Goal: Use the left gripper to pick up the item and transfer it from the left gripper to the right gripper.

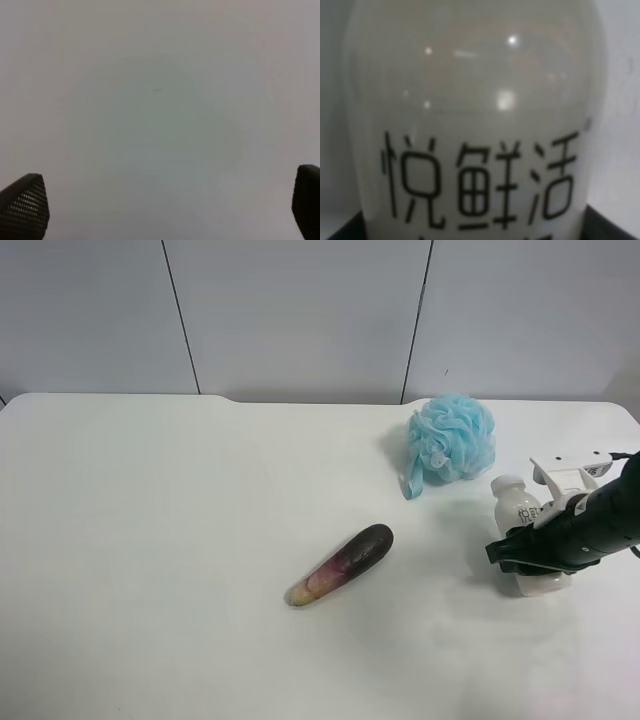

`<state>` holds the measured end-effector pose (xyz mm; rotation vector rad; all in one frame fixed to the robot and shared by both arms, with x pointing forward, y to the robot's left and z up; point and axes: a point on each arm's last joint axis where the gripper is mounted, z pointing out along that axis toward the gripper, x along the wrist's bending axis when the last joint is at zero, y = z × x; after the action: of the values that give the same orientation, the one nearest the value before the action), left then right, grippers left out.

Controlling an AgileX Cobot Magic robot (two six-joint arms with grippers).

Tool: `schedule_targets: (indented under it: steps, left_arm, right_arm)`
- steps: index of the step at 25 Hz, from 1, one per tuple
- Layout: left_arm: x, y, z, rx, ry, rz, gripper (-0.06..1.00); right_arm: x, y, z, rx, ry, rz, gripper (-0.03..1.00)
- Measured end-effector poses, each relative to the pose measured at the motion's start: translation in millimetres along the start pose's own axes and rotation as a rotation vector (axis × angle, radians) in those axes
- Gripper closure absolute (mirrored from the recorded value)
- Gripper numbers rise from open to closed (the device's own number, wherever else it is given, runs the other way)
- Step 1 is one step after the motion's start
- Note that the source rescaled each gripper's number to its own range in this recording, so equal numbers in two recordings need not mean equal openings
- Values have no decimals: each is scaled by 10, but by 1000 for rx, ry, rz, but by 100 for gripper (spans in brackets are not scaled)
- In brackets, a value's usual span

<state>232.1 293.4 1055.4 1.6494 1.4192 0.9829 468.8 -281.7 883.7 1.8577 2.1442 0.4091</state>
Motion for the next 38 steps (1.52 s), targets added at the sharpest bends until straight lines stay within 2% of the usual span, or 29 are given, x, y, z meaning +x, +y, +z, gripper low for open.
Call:
schedule_targets:
  steps: [7, 8, 9, 10, 11, 12, 14, 17, 26, 32, 38]
  left_arm:
    - [0, 0, 0, 0, 0, 0, -1]
    - [0, 0, 0, 0, 0, 0, -1]
    - [0, 0, 0, 0, 0, 0, -1]
    - [0, 0, 0, 0, 0, 0, -1]
    - [0, 0, 0, 0, 0, 0, -1]
    - [0, 0, 0, 0, 0, 0, -1]
    - [0, 0, 0, 0, 0, 0, -1]
    - [0, 0, 0, 0, 0, 0, -1]
    - [0, 0, 0, 0, 0, 0, -1]
    - [0, 0, 0, 0, 0, 0, -1]
    - [0, 0, 0, 0, 0, 0, -1]
  right_arm:
    - [1, -9, 15, 9, 1, 0, 97]
    - [1, -14, 15, 14, 1, 0, 90]
    - [2, -17, 15, 17, 2, 2, 71]
    - [2, -12, 12, 18, 2, 2, 42]
    - [2, -11, 7, 20, 3, 2, 24]
    - [2, -12, 6, 25, 3, 2, 13]
    - [3, -16, 6, 28, 4, 2, 3]
    - [3, -16, 6, 29, 4, 2, -2]
    - [1, 114, -232, 0, 8, 0, -3]
    - [6, 209, -597, -12, 18, -4, -3]
    - [17, 244, -1207, -83, 23, -12, -3]
